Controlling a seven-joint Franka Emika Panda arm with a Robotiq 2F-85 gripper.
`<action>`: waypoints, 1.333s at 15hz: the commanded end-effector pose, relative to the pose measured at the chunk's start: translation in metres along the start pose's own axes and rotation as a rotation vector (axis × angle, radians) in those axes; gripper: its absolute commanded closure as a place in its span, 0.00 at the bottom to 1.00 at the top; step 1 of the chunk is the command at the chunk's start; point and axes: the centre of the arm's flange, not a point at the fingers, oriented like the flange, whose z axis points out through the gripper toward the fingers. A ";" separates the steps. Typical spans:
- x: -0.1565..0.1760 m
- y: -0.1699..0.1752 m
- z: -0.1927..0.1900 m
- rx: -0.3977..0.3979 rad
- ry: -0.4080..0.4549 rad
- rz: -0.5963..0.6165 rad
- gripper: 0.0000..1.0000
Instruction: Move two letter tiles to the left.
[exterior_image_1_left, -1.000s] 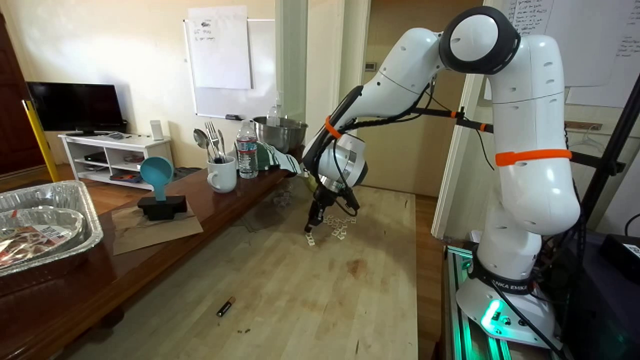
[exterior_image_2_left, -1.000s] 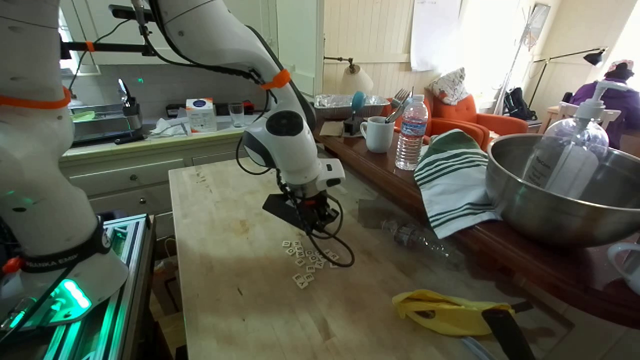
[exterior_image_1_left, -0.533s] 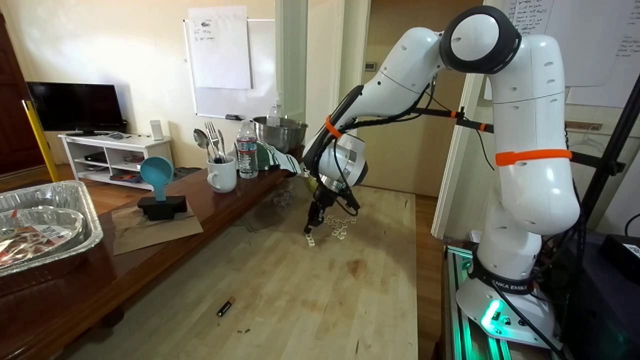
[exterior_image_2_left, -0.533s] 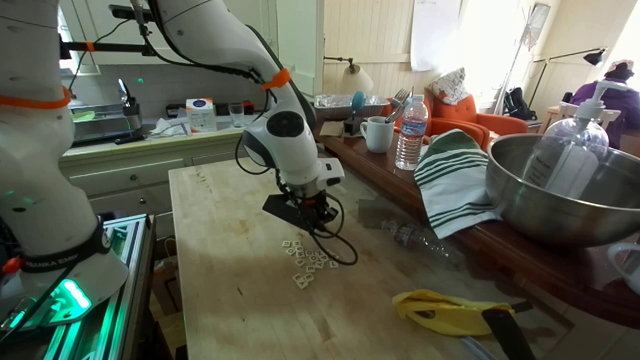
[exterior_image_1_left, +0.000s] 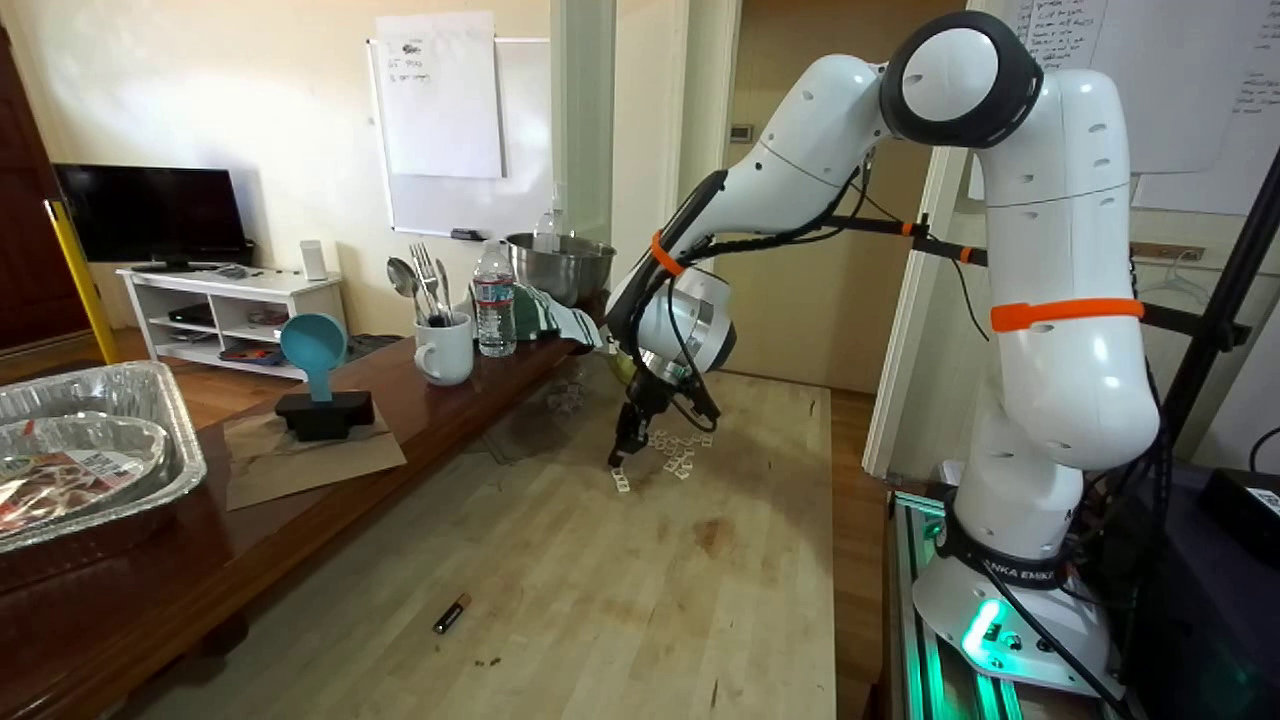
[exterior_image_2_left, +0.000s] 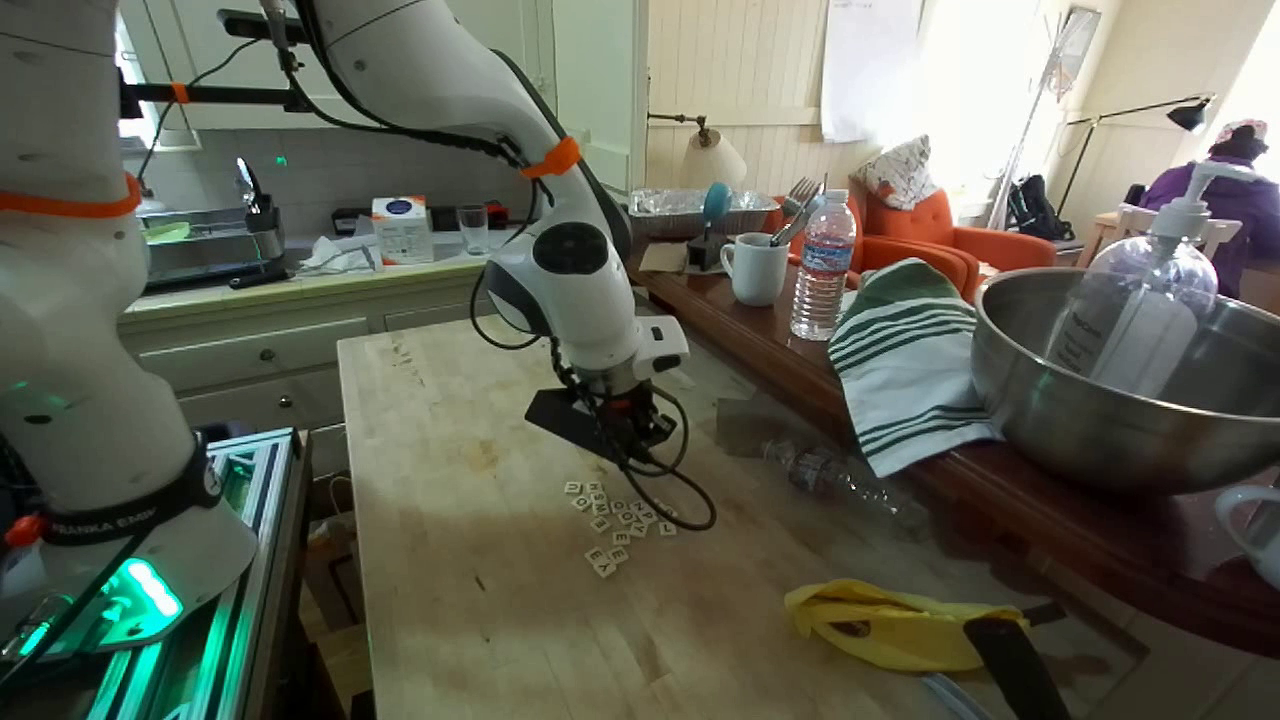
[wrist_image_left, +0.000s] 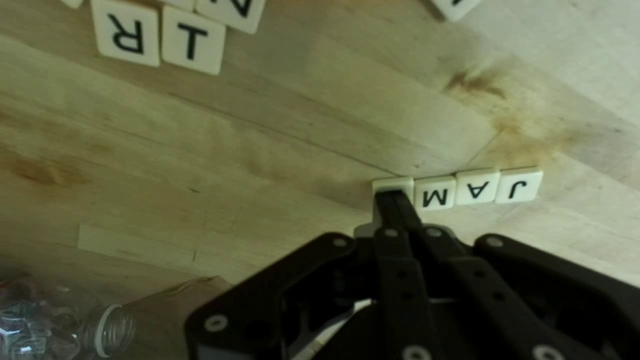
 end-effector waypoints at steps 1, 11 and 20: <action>-0.009 -0.002 -0.006 0.017 0.027 -0.007 1.00; -0.008 0.001 -0.017 0.000 0.038 -0.015 1.00; -0.012 0.002 -0.008 0.012 0.052 -0.011 1.00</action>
